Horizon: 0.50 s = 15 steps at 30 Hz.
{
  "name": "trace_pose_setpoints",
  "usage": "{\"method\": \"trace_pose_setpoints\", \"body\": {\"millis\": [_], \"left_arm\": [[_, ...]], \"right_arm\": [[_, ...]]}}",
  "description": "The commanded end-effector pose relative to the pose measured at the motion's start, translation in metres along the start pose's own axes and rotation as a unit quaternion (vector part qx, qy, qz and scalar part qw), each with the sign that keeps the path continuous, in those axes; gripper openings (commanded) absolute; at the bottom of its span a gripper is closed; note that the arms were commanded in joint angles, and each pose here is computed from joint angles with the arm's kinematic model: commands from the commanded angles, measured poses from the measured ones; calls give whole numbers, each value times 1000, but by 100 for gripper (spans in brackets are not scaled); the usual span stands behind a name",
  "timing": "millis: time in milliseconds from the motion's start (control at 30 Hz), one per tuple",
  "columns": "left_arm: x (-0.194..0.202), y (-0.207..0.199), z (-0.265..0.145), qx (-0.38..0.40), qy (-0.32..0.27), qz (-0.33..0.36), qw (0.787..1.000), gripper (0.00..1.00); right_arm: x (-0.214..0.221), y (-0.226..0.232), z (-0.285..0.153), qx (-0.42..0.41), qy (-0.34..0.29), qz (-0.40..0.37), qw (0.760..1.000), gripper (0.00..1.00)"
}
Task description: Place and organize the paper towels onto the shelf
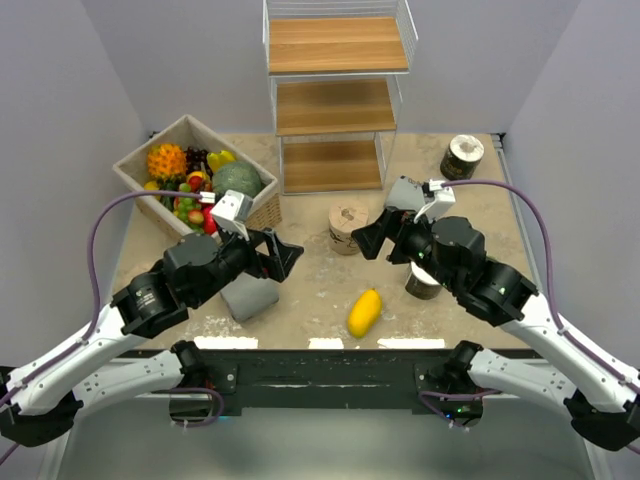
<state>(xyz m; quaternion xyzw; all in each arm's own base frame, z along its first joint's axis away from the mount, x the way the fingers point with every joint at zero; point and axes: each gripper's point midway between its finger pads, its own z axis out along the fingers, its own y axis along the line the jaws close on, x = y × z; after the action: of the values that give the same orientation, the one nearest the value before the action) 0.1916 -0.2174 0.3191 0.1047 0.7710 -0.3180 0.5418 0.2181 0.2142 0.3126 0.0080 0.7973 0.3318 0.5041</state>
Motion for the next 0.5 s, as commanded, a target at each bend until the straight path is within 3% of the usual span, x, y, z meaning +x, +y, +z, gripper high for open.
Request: {"method": "trace_pose_setpoints", "body": {"millis": [0, 233, 400, 467], "left_arm": [[-1, 5, 4, -12, -10, 14, 1000, 100], [19, 32, 9, -68, 11, 52, 996, 100], [37, 52, 9, -96, 24, 89, 991, 100], [40, 58, 8, -102, 17, 97, 990, 99]], "right_arm": [[-6, -6, 1, 23, -16, 15, 999, 99], [-13, -29, 0, 105, -25, 39, 993, 99], [-13, -75, -28, 255, -15, 57, 965, 95], [-11, -85, -33, 290, 2, 26, 957, 94]]}}
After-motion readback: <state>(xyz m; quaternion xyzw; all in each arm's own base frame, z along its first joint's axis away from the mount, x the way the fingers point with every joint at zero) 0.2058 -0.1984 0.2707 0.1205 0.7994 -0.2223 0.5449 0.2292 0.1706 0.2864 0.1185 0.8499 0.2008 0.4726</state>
